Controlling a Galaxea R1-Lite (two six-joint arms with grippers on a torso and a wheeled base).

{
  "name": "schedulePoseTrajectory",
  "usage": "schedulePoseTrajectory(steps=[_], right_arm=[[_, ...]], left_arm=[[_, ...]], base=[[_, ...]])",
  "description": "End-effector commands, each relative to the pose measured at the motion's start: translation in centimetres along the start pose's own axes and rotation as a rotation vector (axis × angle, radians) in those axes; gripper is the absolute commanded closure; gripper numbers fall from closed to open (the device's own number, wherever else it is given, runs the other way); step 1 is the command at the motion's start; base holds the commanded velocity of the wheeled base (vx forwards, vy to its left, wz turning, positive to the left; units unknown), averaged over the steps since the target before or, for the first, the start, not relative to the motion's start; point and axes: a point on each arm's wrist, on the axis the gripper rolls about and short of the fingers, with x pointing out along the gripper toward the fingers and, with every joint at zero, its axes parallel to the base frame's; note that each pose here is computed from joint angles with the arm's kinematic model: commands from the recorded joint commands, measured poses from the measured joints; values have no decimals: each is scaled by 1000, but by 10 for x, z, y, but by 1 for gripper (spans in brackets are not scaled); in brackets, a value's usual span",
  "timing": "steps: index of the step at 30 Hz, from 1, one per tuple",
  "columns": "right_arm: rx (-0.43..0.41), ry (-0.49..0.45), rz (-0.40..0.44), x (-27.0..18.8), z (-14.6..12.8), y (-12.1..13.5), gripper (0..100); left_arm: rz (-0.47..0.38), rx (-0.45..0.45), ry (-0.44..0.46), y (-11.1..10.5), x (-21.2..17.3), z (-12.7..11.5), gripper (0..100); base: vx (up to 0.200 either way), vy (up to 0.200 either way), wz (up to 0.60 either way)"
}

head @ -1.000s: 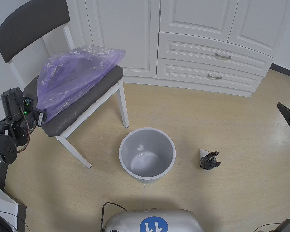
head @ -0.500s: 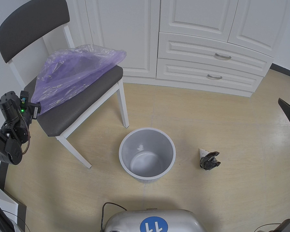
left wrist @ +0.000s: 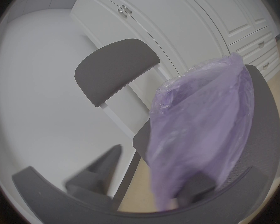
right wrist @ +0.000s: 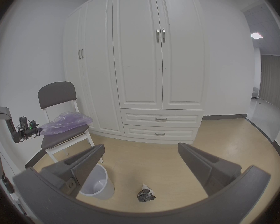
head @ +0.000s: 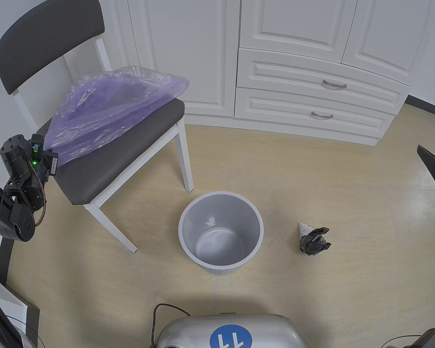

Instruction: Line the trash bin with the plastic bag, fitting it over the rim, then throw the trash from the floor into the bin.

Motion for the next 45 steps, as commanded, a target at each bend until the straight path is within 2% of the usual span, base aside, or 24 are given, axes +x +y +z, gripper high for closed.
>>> schedulePoseTrajectory(steps=[1, 11, 15, 22, 31, 37, 41, 45], right_arm=[[-3, -6, 4, -1, 1, 0, 0], [-18, -4, 23, -3, -1, 3, 0], [-24, -3, 16, -3, -1, 3, 0], [-58, -8, 11, -6, -1, 2, 0], [-70, 31, -29, -4, -10, -1, 0], [-77, 79, -95, 7, -16, -10, 0], [-94, 129, -57, 9, -29, -6, 0], [-156, 103, 21, 0, -28, 5, 0]], left_arm=[[-4, -10, 3, -2, 2, -1, 100], [-117, -139, -58, -2, -7, 4, 100], [-153, -210, -46, -6, -14, 1, 100], [-231, -265, -12, -2, -19, -17, 100], [-262, -303, -66, 8, -33, -13, 100], [-298, -370, -41, 7, -46, -23, 100], [-337, -406, -54, 2, -54, -31, 100], [-373, -425, -58, -5, -66, -32, 100]], base=[[0, 0, 0], [0, 0, 0], [0, 0, 0], [0, 0, 0], [0, 0, 0], [0, 0, 0], [0, 0, 0], [0, 0, 0]])
